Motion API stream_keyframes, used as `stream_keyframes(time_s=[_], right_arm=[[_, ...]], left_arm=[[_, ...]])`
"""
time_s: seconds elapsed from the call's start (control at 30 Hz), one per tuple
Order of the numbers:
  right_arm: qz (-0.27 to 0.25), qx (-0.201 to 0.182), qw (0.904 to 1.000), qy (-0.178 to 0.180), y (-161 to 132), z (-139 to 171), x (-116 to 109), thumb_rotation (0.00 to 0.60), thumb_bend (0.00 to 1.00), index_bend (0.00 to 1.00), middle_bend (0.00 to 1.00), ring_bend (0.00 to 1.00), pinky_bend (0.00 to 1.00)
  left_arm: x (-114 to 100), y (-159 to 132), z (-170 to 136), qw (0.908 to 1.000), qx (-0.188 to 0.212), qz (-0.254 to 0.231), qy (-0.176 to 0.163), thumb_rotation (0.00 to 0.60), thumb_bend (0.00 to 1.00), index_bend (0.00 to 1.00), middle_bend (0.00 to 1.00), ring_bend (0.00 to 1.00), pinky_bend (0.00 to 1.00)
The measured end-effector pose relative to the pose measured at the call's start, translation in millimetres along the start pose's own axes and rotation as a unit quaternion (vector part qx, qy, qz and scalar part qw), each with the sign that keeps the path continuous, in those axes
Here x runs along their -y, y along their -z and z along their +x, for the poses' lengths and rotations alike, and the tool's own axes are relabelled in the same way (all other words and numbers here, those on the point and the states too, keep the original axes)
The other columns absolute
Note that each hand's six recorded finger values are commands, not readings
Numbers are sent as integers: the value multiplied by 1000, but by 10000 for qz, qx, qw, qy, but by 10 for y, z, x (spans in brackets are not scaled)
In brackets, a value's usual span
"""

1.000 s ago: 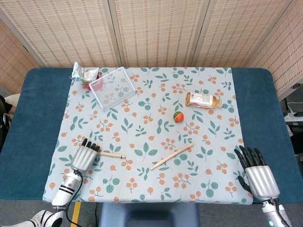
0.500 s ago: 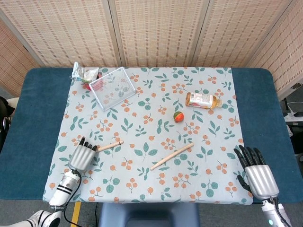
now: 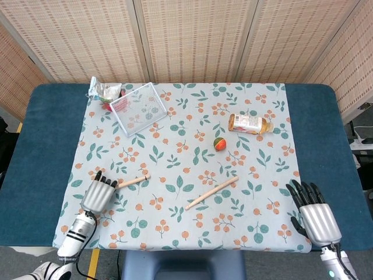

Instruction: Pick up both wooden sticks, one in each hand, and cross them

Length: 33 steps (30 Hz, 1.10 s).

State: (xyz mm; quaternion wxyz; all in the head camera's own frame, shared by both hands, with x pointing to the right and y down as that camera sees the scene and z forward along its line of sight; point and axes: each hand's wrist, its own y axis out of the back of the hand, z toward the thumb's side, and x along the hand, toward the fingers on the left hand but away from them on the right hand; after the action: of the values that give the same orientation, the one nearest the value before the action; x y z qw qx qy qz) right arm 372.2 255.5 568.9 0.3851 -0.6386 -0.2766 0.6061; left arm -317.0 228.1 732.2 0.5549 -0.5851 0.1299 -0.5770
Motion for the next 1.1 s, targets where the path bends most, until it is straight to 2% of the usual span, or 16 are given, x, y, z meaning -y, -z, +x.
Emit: stream_keyframes(time_s=[0.07, 0.17, 0.37, 0.57, 0.7, 0.83, 0.97, 1.1], right_arm=[[6, -21, 10000, -3, -15, -4, -1, 600, 302, 0, 0, 0, 0], [61, -191, 9998, 16, -112, -50, -8, 600, 302, 0, 0, 0, 1], [299, -839, 9960, 83, -482, -273, -5, 600, 302, 3, 8, 0, 2], [617, -1493, 9869, 37, -963, -635, 117, 600, 302, 120, 103, 0, 3], [843, -1834, 9794, 25, -1328, -930, 237, 600, 302, 214, 173, 0, 33], [1144, -1992, 9733, -32, -1576, -1179, 380, 600, 302, 287, 231, 0, 42], [1455, -1981, 9693, -119, -1677, -1356, 504, 600, 302, 306, 245, 0, 42], [1537, -1829, 9707, -252, -1677, -1468, 604, 600, 302, 323, 263, 12, 54]], left_arm=[[-23, 8, -4, 9999, -18, -116, -72, 600, 510, 866, 905, 552, 267], [-47, 49, -25, 9987, -71, -468, -198, 600, 512, 877, 914, 566, 271], [-141, 222, -108, 9902, -260, -1180, -700, 600, 512, 883, 917, 585, 273], [-308, 458, -237, 9817, -500, -1380, -1212, 600, 512, 883, 918, 584, 273], [-329, 568, -297, 9814, -588, -1347, -1233, 600, 512, 883, 918, 585, 273], [-317, 600, -340, 9816, -620, -1347, -1206, 600, 512, 883, 918, 585, 273], [-300, 609, -354, 9816, -629, -1361, -1186, 600, 512, 884, 920, 584, 273], [-293, 609, -353, 9817, -617, -1347, -1200, 600, 512, 884, 919, 587, 273]])
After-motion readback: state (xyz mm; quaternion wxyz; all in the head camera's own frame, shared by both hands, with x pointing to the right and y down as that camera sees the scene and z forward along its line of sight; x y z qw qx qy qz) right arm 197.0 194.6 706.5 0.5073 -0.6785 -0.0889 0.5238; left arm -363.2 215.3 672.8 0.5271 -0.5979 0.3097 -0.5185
